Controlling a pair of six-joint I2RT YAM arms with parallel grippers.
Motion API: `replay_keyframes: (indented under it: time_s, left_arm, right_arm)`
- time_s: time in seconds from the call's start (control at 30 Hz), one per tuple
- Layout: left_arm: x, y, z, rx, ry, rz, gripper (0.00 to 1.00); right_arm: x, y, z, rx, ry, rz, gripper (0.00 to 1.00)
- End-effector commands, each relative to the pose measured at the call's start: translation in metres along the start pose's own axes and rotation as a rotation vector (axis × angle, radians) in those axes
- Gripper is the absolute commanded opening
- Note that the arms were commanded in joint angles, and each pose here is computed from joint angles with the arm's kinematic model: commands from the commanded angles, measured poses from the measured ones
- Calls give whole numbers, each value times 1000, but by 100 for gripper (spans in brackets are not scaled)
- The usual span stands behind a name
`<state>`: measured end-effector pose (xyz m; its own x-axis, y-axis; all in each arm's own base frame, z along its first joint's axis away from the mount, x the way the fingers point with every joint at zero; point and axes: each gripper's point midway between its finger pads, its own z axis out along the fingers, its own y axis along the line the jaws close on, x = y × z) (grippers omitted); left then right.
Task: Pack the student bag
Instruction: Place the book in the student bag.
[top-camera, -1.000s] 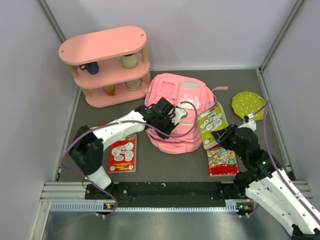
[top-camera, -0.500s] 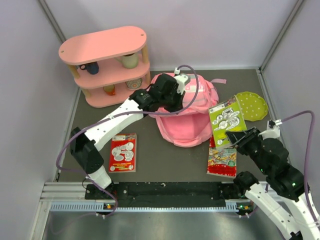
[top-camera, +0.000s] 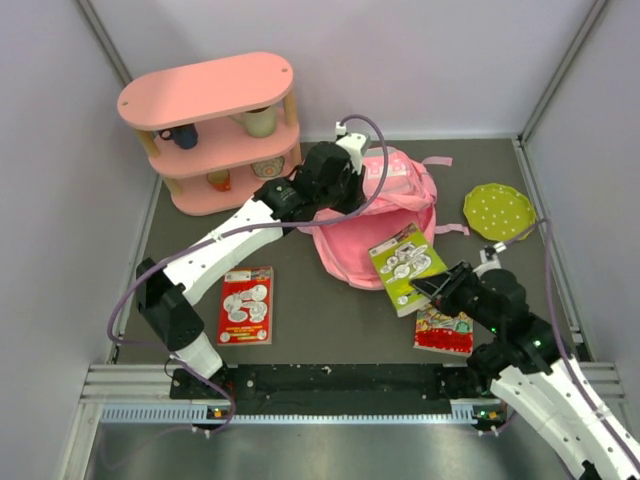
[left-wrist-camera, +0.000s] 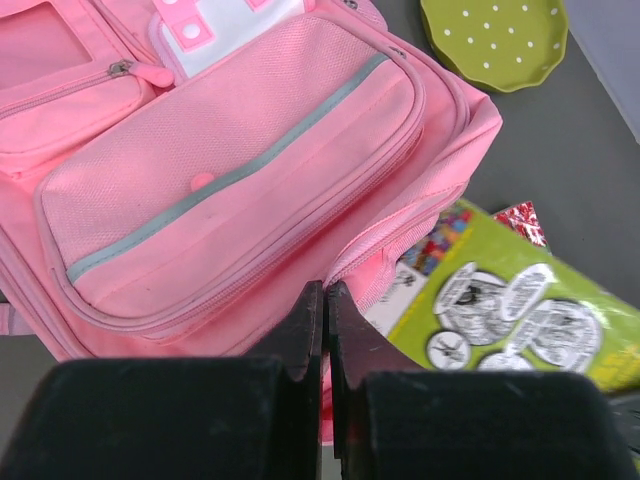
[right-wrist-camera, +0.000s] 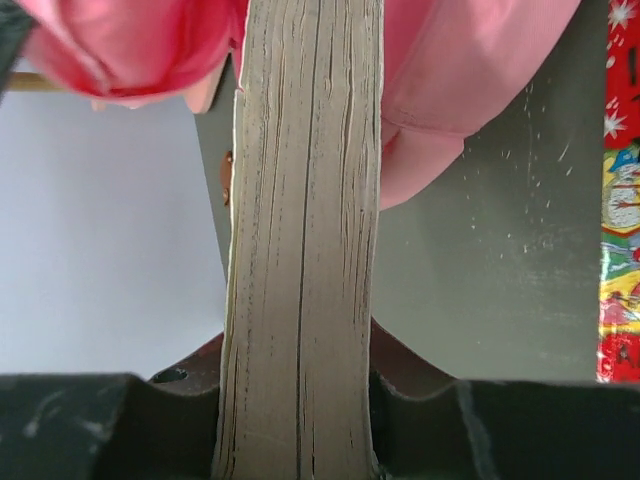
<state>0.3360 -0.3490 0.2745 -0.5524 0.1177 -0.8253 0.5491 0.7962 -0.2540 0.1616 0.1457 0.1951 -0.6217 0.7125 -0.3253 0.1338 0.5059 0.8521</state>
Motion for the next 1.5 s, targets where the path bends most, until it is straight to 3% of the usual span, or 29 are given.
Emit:
replay_keyframes:
  time_s: [0.0, 0.2, 0.37, 0.57, 0.7, 0.97, 1.27, 1.4, 1.47]
  left_arm:
    - [-64, -13, -37, 39, -239, -48, 0]
    - [-63, -19, -41, 61, -237, -54, 0]
    - [-60, -23, -47, 81, -240, -66, 0]
    - [-64, -27, -55, 90, -259, -68, 0]
    - [-69, -30, -62, 102, -274, -69, 0]
    - [-69, -32, -65, 115, -272, -63, 0]
    - [-68, -36, -69, 136, -266, -56, 0]
    - [-64, -35, -67, 135, -260, -59, 0]
    - [-65, -35, -67, 136, -262, -59, 0]
  right_arm:
    - [-9, 70, 14, -289, 7, 116, 0]
    - [-22, 93, 40, -356, -32, 92, 0]
    - [-30, 101, 73, -408, -51, 183, 0]
    - [-39, 95, 110, -354, -84, 239, 0]
    - [-57, 93, 128, -372, -185, 258, 0]
    - [-75, 108, 176, -434, -258, 332, 0]
    - [-89, 97, 242, -374, -377, 395, 0]
    - [-84, 91, 270, -312, -367, 416, 0]
    - [-78, 89, 283, -268, -357, 419, 8]
